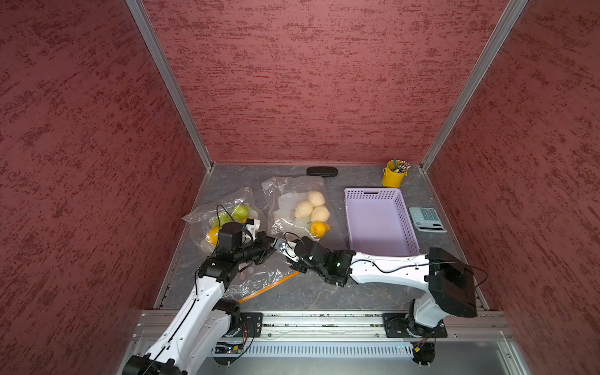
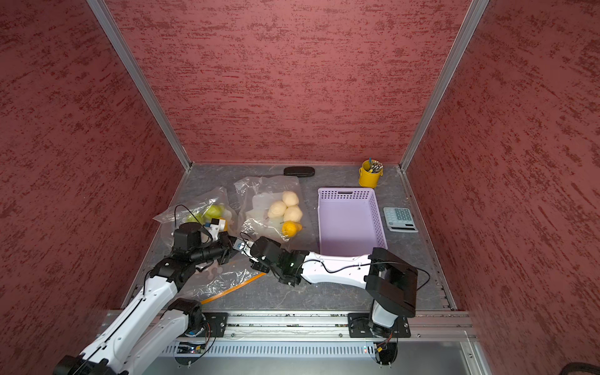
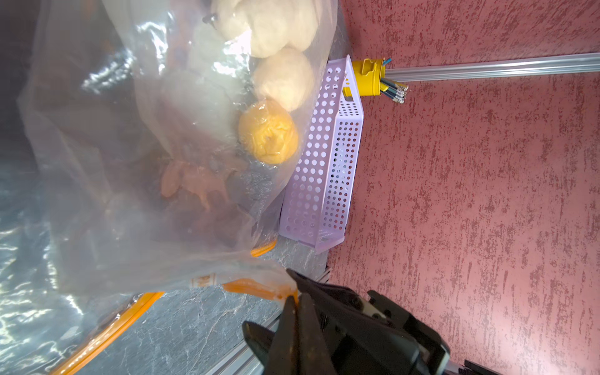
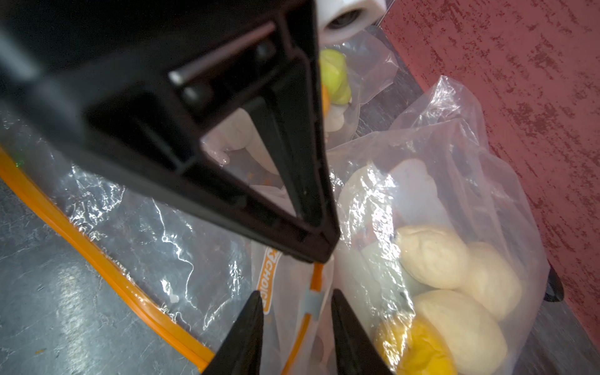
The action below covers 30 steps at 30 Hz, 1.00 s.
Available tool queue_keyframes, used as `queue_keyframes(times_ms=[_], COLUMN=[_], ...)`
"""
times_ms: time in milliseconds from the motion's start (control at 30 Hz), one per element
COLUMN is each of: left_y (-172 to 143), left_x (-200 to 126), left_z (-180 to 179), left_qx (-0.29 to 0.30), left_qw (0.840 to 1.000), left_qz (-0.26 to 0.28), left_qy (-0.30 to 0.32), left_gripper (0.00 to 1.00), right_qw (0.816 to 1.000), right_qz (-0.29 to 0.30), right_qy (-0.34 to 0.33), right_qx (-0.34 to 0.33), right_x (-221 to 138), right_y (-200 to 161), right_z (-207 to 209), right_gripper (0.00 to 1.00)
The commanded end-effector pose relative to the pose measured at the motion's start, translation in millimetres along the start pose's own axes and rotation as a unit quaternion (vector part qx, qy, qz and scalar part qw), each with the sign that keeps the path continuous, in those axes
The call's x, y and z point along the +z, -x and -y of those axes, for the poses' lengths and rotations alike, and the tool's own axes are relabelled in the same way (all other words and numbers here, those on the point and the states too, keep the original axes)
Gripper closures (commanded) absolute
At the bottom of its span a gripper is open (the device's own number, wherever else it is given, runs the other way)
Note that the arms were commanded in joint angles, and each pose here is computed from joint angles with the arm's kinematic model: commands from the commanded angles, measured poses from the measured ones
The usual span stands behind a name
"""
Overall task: Open the zip-top bag and take out the pear
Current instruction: Unzip the zipper on the zipper food storage bag.
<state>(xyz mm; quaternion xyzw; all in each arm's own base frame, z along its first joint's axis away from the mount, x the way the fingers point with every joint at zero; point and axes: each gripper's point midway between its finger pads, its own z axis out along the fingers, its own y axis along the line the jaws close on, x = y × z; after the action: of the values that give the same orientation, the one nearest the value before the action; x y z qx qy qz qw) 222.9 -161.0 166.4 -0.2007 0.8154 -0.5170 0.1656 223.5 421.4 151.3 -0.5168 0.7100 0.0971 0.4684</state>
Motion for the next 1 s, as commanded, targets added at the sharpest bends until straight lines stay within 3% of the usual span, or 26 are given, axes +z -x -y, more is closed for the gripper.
queue_keyframes(times_ms=[0, 100, 400, 733, 967], left_y=[-5.6, -6.4, -5.7, -6.2, 17.8], left_x=[-0.1, 0.4, 0.6, 1.0, -7.8], left_z=[0.7, 0.9, 0.9, 0.8, 26.4], left_qx=[0.005, 0.004, 0.008, 0.012, 0.022], left_qw=[1.000, 1.000, 1.000, 1.000, 0.999], left_qz=[-0.010, -0.011, -0.008, -0.008, 0.027], left_qy=[-0.005, -0.007, -0.005, -0.004, -0.036], left_gripper=[1.00, 1.00, 1.00, 1.00, 1.00], right_qw=[1.000, 1.000, 1.000, 1.000, 1.000], right_qz=[0.004, 0.009, 0.012, 0.008, -0.018], right_qy=[-0.017, -0.009, 0.000, 0.007, -0.003], right_qx=[0.014, 0.021, 0.020, 0.021, 0.023], right_x=[4.3, 3.4, 5.4, 7.0, 5.2], right_y=[8.3, 10.5, 14.3, 14.5, -6.9], right_z=[11.5, 11.8, 8.5, 6.0, 7.0], right_gripper=[0.66, 0.66, 0.86, 1.00, 1.00])
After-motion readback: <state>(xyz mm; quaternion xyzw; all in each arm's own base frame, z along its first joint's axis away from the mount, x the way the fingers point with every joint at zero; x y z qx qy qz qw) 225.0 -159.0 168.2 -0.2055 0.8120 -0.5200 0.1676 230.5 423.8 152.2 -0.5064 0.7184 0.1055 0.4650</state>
